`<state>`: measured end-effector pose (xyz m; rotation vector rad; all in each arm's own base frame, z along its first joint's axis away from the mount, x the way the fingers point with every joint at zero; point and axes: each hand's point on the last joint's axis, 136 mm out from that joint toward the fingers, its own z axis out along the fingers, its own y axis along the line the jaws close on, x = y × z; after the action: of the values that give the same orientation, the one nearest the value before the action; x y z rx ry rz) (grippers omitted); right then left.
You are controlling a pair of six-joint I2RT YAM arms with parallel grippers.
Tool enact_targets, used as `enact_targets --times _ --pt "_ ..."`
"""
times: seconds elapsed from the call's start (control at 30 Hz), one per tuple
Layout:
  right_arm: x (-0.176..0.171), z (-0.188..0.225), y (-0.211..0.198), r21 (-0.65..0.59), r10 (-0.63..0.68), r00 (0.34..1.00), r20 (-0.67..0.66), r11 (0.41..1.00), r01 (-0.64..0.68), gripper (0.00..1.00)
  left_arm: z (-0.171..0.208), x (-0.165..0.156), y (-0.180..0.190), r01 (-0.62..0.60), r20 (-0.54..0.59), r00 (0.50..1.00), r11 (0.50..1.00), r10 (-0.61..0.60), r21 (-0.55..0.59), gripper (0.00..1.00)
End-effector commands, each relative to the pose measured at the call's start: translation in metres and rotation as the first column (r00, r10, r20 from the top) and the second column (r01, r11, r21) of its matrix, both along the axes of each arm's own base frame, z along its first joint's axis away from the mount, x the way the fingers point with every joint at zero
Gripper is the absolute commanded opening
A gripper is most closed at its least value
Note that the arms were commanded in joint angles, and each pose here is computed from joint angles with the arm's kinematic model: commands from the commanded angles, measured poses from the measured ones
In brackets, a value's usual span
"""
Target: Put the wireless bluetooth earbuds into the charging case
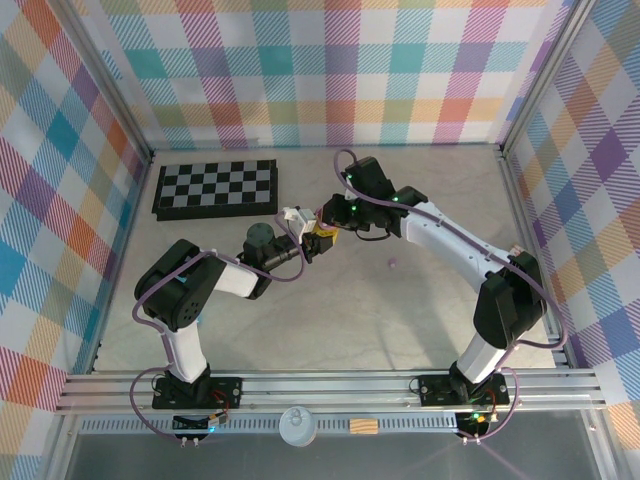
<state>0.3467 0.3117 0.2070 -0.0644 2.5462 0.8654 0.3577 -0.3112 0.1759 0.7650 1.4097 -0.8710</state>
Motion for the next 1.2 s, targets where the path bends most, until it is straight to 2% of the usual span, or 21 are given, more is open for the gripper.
enact_targets --times 0.0,0.17,0.37,0.57,0.77,0.9,1.03,1.17 --pt "-0.008 0.001 0.008 -0.004 0.05 0.999 -0.005 0.999 -0.05 0.23 0.022 -0.003 -0.005 0.02 0.077 0.997 0.999 -0.017 -0.035 0.31" --pt "-0.009 0.013 0.003 0.0 0.038 0.999 0.03 0.999 -0.038 0.33 0.023 -0.004 -0.006 0.026 0.079 0.997 0.999 -0.023 -0.036 0.31" --pt "-0.012 0.026 -0.006 0.004 0.021 0.997 0.069 1.0 -0.022 0.37 0.023 -0.006 -0.005 0.027 0.086 0.996 0.999 -0.024 -0.032 0.31" --pt "-0.021 0.039 -0.054 -0.037 -0.102 0.976 0.194 0.993 0.112 0.47 0.021 -0.009 0.005 0.013 0.084 0.996 1.0 -0.011 -0.024 0.31" --pt "-0.033 -0.007 -0.131 -0.002 -0.297 0.947 0.125 0.954 0.3 0.51 0.021 -0.019 0.017 0.008 0.076 0.997 1.0 -0.007 -0.02 0.31" --pt "-0.033 -0.046 -0.175 -0.064 -0.37 0.929 -0.002 0.927 0.369 0.54 0.026 -0.028 0.02 0.02 0.072 0.997 0.999 -0.018 -0.028 0.31" --pt "-0.027 -0.085 -0.19 -0.179 -0.387 0.916 -0.108 0.913 0.365 0.52 0.028 -0.035 0.025 0.018 0.07 0.997 0.999 -0.016 -0.028 0.31" --pt "-0.016 -0.111 -0.188 -0.237 -0.398 0.903 -0.164 0.904 0.355 0.43 0.031 -0.04 0.028 0.014 0.073 0.997 1.0 -0.013 -0.014 0.31"
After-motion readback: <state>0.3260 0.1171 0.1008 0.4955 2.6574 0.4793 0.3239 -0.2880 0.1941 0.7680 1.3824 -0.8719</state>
